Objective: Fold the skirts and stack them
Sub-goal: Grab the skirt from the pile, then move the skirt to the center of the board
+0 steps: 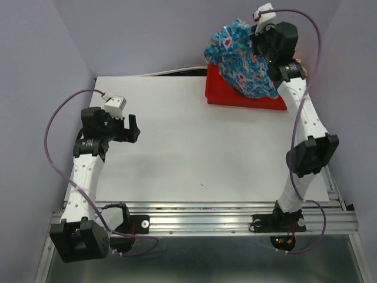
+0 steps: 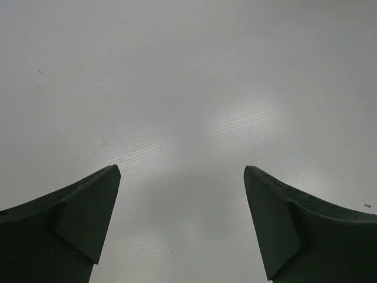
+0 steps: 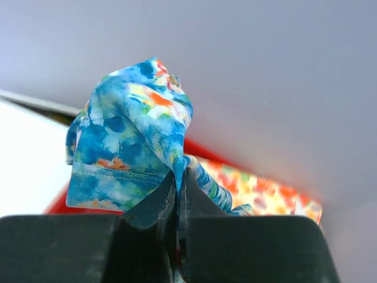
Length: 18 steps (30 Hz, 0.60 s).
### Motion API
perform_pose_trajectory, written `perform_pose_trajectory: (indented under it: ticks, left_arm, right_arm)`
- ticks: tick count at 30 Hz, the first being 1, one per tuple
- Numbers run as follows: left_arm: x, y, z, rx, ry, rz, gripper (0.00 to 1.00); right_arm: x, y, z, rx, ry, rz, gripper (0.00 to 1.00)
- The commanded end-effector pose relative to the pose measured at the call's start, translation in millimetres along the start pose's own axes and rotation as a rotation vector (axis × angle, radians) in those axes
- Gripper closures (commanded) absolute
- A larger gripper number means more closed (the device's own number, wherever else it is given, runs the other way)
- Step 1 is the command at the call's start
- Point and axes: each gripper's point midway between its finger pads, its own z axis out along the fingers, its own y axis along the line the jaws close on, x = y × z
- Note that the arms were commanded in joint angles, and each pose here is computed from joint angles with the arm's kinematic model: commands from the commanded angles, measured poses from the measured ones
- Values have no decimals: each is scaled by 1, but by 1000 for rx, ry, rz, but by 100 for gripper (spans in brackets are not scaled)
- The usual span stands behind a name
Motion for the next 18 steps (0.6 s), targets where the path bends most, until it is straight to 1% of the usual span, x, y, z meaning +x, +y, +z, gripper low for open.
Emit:
perform_pose_trajectory:
  ticks: [1, 2, 4, 5, 6, 7, 9, 11, 13, 14, 15, 16, 17, 18]
  left_arm:
    - [-56, 5, -19, -46, -150, 47, 2]
    - [-68, 6, -23, -47, -174, 43, 2]
    - [-85, 11, -33, -39, -208, 38, 2]
    - [-89, 8, -34, -2, -214, 27, 2]
    - [-94, 9, -37, 3, -226, 18, 2]
    - [-102, 9, -41, 14, -245, 20, 2]
    - [-107, 7, -44, 44, -256, 29, 2]
    - [-109, 4, -46, 57, -266, 48, 2]
    - [-101, 1, -43, 86, -246, 83, 2]
    - [-96, 1, -40, 94, -228, 86, 2]
    - [-90, -2, -38, 118, -209, 91, 2]
    - [-78, -2, -34, 130, -167, 106, 2]
    - [-68, 0, -26, 145, -129, 102, 2]
    - [-60, 2, -22, 149, -99, 102, 2]
  right_arm:
    - [-87, 23, -67, -172, -186, 59, 99]
    - [-92, 37, -78, -258, -199, 64, 99]
    - [-97, 55, -107, -369, -190, 80, 99]
    - [-100, 74, -120, -459, -198, 101, 99]
    - [-99, 81, -129, -500, -193, 114, 99]
    - [-98, 94, -139, -550, -181, 131, 99]
    - [-89, 120, -166, -678, -168, 143, 99]
    - [-76, 145, -183, -772, -123, 184, 99]
    - [-35, 171, -197, -856, -15, 249, 99]
    - [-19, 182, -202, -877, 48, 312, 99]
    - [21, 196, -207, -890, 161, 385, 99]
    - [40, 202, -207, -888, 206, 423, 99]
    - [59, 209, -210, -872, 282, 509, 99]
    - [102, 219, -215, -838, 380, 551, 99]
